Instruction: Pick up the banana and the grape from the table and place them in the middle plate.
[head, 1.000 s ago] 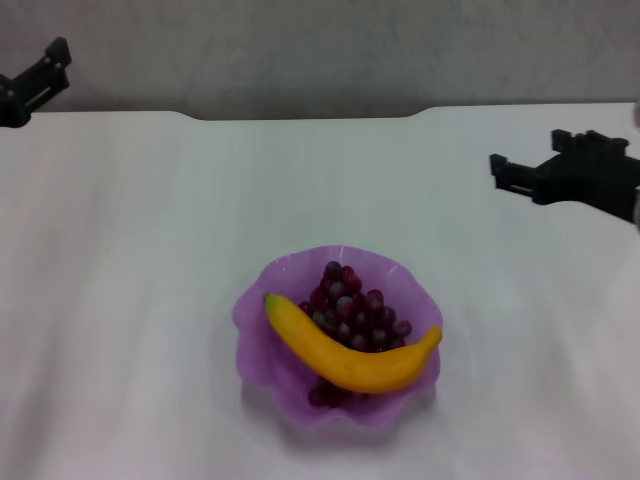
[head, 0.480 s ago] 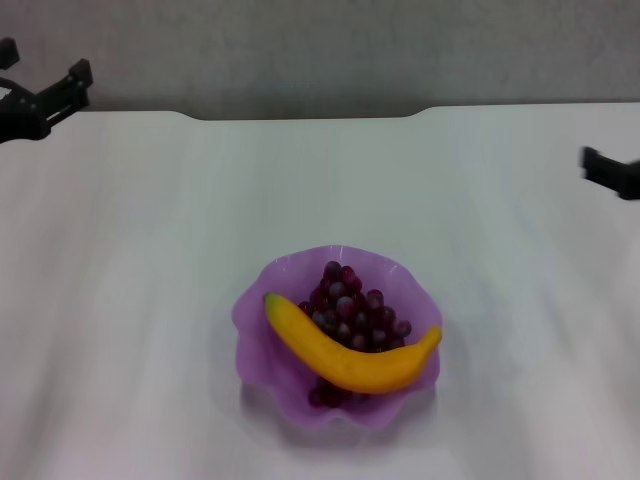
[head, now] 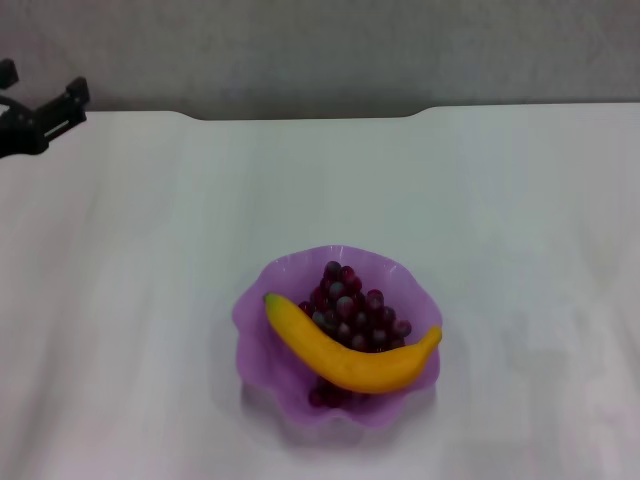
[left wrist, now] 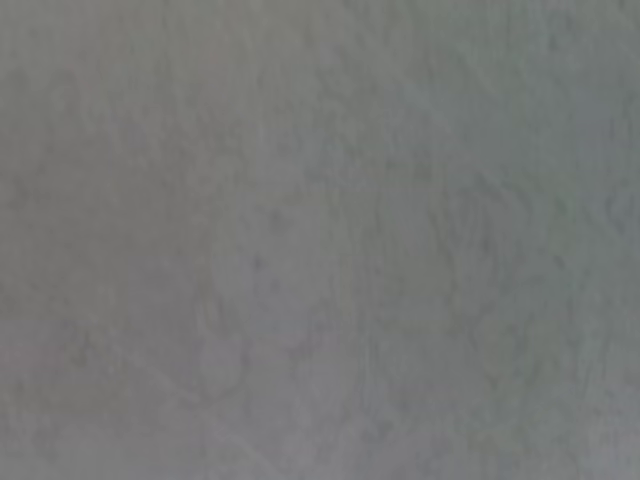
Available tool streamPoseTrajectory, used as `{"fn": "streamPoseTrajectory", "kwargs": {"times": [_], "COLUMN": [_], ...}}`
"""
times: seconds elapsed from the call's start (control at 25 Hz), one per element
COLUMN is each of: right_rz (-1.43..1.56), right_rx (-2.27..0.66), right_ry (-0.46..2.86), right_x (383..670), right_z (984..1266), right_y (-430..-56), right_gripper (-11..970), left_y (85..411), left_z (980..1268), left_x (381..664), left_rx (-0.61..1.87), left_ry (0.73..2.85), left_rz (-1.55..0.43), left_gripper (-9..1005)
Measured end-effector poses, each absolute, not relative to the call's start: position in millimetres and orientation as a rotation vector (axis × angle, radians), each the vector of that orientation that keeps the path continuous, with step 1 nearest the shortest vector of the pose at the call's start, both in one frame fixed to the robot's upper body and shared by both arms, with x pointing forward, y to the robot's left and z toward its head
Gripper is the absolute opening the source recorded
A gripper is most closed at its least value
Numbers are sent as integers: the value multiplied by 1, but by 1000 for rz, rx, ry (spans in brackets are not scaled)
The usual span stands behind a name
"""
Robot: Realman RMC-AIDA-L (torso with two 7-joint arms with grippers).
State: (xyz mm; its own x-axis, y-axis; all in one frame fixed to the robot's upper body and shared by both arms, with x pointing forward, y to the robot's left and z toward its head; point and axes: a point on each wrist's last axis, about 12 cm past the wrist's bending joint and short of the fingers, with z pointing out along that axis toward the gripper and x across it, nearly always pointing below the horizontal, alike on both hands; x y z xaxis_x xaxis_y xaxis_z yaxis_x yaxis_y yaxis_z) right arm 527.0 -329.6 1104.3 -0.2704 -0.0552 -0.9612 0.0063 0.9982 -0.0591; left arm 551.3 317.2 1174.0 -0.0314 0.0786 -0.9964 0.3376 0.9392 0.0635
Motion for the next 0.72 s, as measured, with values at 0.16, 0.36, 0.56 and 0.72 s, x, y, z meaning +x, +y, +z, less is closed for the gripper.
{"fn": "streamPoseTrajectory", "kwargs": {"times": [0.16, 0.36, 0.56, 0.72], "right_rz": [-49, -26, -3, 14], "right_rx": [-78, -107, -188, -200], "right_ry": [1831, 1812, 1711, 1676], "right_x": [523, 520, 509, 502], "right_z": [1097, 1093, 1090, 1085], "right_y": [-322, -314, -302, -300], "right_gripper": [851, 851, 851, 851], "left_y": [316, 313, 311, 310], "left_z": [1169, 1166, 1165, 1164], "left_x": [551, 552, 551, 549], "left_rx": [332, 344, 355, 359], "left_ry": [1610, 1615, 1617, 1617], "left_rz": [-219, -231, -249, -261], "left_gripper": [876, 876, 876, 876]}}
